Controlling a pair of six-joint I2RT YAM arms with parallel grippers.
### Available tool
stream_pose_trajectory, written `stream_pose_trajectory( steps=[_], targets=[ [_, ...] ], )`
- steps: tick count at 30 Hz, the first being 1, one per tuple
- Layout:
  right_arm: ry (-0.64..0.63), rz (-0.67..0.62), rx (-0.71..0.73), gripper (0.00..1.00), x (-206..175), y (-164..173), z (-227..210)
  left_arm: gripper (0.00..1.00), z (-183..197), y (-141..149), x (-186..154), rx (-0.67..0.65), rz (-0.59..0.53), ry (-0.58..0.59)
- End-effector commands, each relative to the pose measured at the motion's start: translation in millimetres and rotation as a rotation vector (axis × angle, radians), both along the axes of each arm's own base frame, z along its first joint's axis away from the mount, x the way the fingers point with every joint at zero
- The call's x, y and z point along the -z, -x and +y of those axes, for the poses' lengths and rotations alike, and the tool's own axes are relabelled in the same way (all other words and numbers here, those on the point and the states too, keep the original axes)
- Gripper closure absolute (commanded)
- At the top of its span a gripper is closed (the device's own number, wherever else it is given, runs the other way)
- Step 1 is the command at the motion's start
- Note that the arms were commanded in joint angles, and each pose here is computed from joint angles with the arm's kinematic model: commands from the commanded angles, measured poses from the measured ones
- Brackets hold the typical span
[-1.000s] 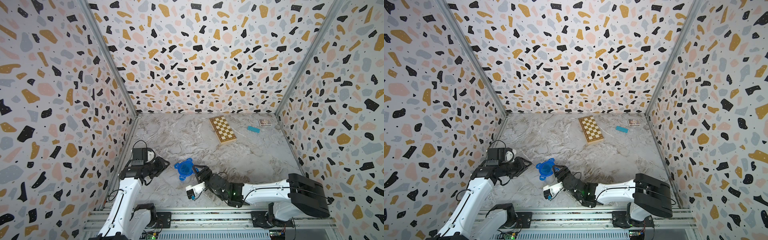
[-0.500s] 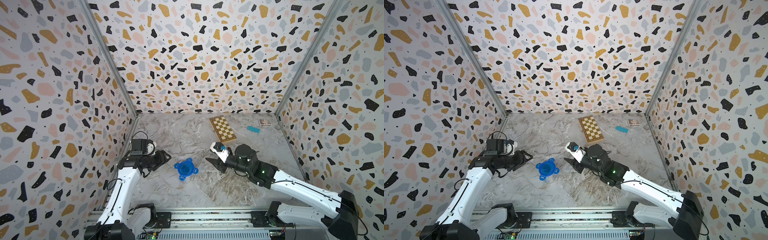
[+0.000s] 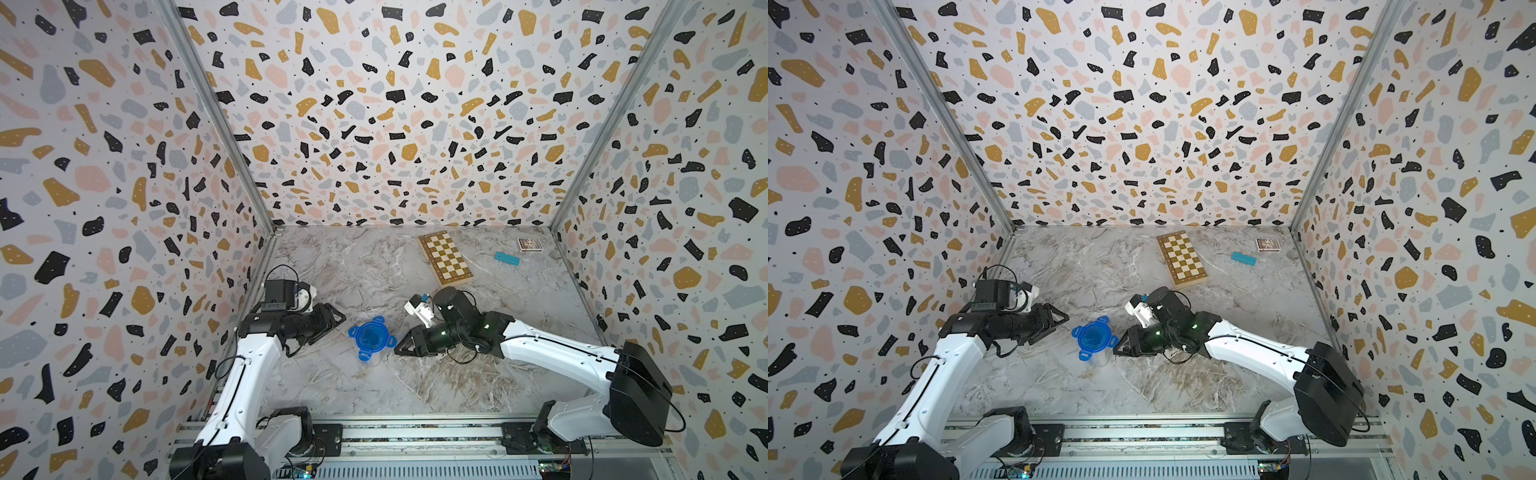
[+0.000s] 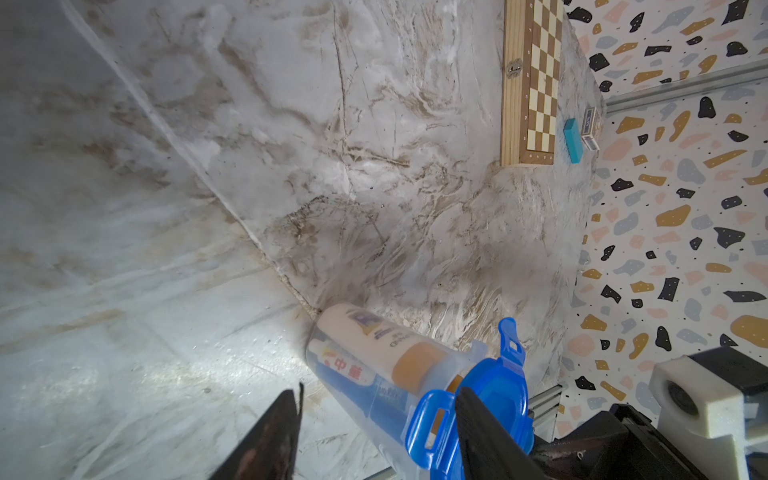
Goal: Pack away toiletry kits
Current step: Close the fastener on the container.
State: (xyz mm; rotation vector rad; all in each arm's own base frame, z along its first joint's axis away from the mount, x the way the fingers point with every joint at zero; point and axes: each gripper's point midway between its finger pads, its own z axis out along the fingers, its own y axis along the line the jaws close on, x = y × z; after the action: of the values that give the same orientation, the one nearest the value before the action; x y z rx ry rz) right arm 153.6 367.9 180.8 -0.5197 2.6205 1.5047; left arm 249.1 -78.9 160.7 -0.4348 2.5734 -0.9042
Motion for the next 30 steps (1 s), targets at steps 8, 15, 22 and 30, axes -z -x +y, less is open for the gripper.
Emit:
stream_pose_trajectory(
  steps=[8, 15, 22, 30],
  targets=[
    [-0.055, 0.111, 0.084, 0.59, -17, -21, 11, 0.35, -3, -1, 1, 0.02, -0.012, 0.018],
    [-0.059, 0.148, 0.098, 0.6, -9, -32, 18, 0.35, -4, -2, 3, 0.028, -0.012, 0.026],
    [-0.093, 0.167, 0.07, 0.66, -6, -34, 28, 0.39, -8, -3, 4, 0.044, -0.009, 0.05],
    [-0.094, 0.157, 0.059, 0.77, -5, -36, 31, 0.35, -21, 2, -6, 0.092, -0.019, 0.122]
  ],
)
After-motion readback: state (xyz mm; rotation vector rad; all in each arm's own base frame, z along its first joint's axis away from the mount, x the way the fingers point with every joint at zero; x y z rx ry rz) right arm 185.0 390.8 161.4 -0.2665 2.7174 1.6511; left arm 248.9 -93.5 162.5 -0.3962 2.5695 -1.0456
